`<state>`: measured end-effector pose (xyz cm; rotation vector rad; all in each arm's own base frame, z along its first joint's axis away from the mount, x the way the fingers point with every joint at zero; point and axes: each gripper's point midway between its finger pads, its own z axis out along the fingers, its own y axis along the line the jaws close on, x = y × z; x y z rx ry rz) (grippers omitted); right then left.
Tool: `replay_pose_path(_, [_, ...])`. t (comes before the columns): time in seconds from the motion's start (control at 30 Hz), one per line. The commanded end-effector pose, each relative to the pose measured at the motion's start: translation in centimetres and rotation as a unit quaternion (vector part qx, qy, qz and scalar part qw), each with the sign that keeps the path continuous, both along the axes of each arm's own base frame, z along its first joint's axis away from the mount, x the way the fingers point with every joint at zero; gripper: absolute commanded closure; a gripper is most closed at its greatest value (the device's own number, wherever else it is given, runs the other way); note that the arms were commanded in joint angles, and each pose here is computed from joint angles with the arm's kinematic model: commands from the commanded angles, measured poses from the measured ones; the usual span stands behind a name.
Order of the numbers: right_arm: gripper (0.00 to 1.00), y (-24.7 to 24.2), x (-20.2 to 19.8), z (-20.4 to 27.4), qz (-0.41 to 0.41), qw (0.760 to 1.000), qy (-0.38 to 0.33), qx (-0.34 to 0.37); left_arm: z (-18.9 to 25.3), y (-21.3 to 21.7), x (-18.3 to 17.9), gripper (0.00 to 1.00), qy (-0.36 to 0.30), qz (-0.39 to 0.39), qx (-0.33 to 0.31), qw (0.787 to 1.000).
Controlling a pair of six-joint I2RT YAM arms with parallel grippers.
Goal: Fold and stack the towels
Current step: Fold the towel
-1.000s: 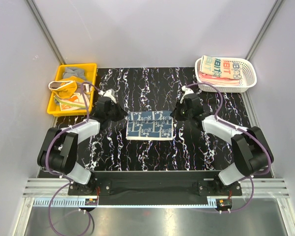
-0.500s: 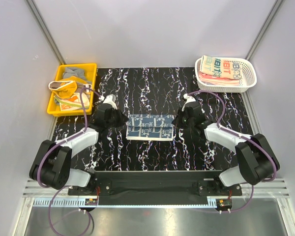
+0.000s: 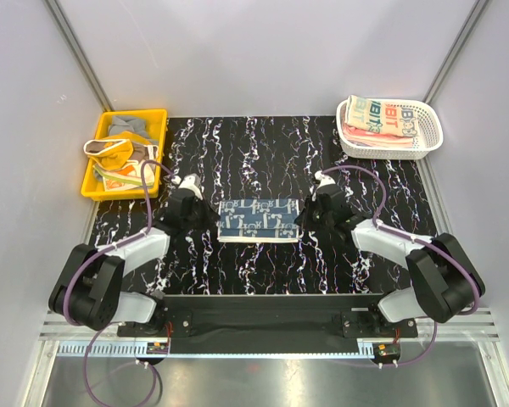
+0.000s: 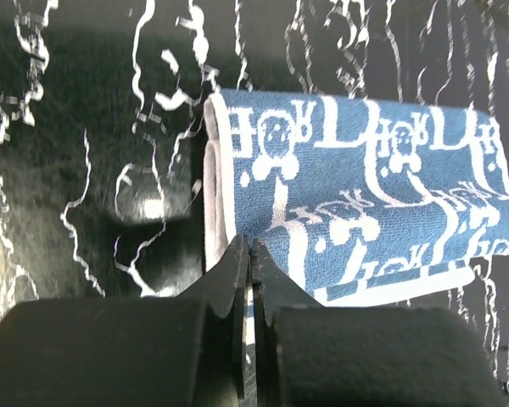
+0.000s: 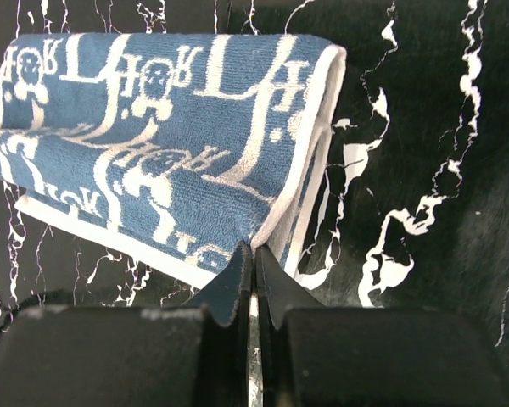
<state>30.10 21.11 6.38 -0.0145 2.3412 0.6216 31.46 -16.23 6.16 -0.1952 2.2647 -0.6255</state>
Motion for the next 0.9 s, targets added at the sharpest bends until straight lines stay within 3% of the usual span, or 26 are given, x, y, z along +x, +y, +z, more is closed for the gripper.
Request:
replay_pose_path(0.0, [0.96, 0.3, 0.6, 1.4, -0.014, 0.999, -0.026, 0.017, 1.2, 0.2, 0.4, 1.00, -0.038, 0.007, -0.001, 0.999])
replay_pose_path(0.2, [0.94, 0.3, -0.2, 0.8, -0.019, 0.999, -0.017, 0.022, 0.7, 0.2, -0.3, 1.00, -0.032, 0.001, 0.001, 0.999])
replay_pose_path(0.37, [0.85, 0.1, -0.8, 0.5, -0.022, 0.999, -0.011, 0.025, 0.5, 0.1, -1.3, 0.99, -0.030, -0.009, -0.004, 0.999])
replay_pose_path(0.4, [0.79, -0.2, -0.9, 0.4, -0.025, 0.999, -0.008, 0.020, 0.6, -0.1, -1.4, 0.95, -0.031, -0.014, -0.005, 0.999])
replay_pose_path(0.6, [0.68, -1.2, -0.9, 1.7, -0.051, 0.999, -0.012, 0.010, 1.7, -0.7, -3.0, 0.72, -0.036, -0.043, -0.013, 0.998])
replay_pose_path(0.63, [0.67, -1.3, -0.8, 2.5, -0.055, 0.998, -0.020, 0.014, 2.0, -0.6, -3.1, 0.63, -0.038, -0.042, -0.014, 0.998])
replay_pose_path(0.87, [0.62, -0.4, -0.1, 4.3, -0.050, 0.999, -0.015, -0.011, 5.8, -0.5, -2.3, 0.62, -0.055, -0.026, -0.017, 0.998])
